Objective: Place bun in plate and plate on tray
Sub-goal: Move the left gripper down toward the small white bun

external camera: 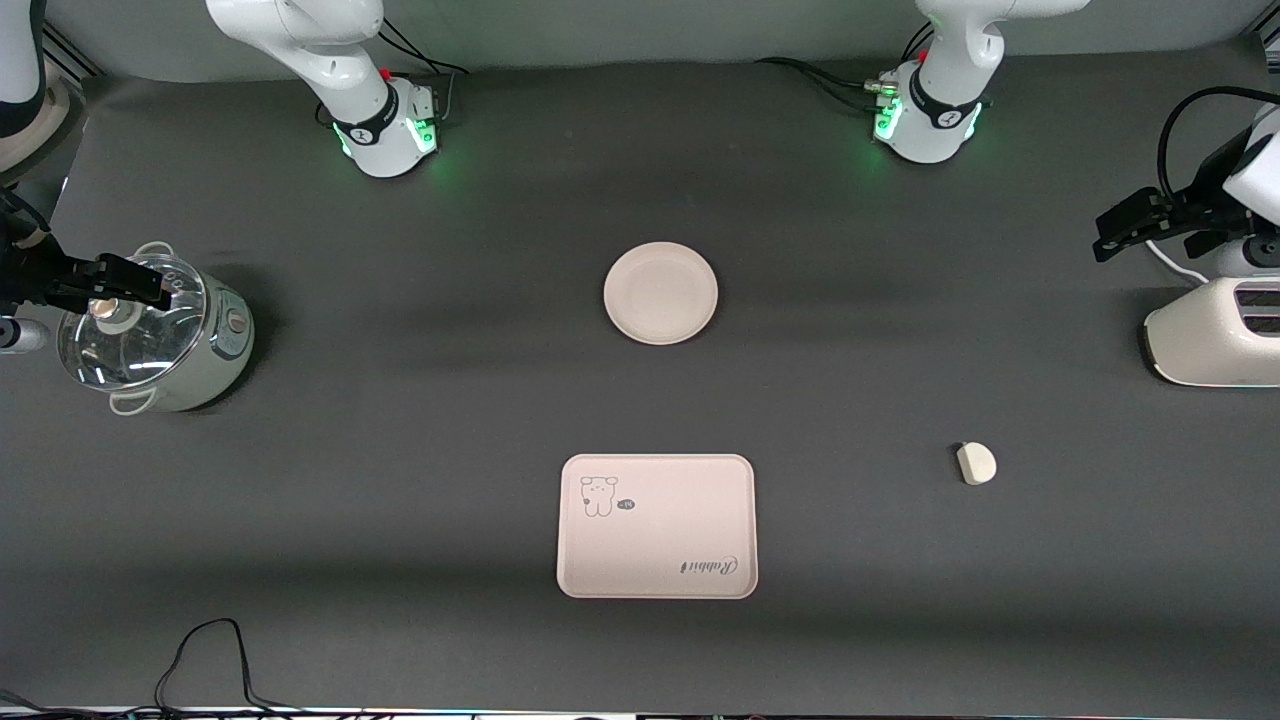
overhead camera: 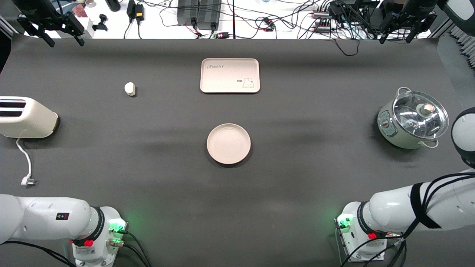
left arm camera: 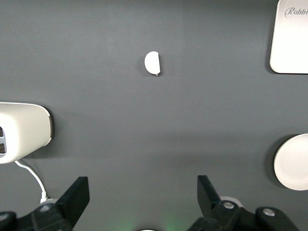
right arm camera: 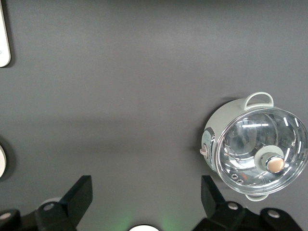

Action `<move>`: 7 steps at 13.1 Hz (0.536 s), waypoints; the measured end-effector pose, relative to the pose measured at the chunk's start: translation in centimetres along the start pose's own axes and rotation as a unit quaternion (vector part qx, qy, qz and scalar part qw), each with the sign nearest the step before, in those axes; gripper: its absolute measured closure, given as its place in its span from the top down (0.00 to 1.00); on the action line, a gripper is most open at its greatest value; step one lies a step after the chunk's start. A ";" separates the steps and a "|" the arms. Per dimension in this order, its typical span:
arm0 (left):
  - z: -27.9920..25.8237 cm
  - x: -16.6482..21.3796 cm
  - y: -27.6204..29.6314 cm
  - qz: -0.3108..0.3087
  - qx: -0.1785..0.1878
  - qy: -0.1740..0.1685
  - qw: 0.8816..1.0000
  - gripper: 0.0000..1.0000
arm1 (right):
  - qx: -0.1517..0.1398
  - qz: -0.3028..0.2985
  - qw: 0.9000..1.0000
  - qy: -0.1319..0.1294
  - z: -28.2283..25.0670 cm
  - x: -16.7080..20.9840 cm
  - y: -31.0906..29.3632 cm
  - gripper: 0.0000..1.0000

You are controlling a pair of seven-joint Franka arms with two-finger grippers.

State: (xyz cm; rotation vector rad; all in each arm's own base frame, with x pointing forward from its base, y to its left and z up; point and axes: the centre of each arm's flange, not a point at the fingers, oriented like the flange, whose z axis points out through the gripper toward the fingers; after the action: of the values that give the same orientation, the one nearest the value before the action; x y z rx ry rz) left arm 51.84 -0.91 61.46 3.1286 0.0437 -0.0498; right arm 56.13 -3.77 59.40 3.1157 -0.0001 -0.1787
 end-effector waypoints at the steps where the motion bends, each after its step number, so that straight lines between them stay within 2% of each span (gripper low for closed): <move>1: 0.1 0.1 0.0 0.000 0.000 0.000 1.000 1.00 | 0.000 0.000 1.000 0.000 0.0 0.0 0.0 1.00; 5: 0.3 0.3 0.0 0.001 0.001 0.000 1.000 1.00 | 0.000 0.000 1.000 0.000 0.0 0.0 0.0 1.00; 7: 1.7 1.8 0.0 0.002 0.002 0.009 1.000 1.00 | 0.000 0.000 1.000 0.000 0.0 0.0 0.0 1.00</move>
State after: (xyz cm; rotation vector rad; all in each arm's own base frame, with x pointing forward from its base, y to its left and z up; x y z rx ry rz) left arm 53.55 -0.86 59.67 3.1331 0.0362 -0.0214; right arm 56.13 -3.77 59.40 3.1157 -0.0001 -0.1787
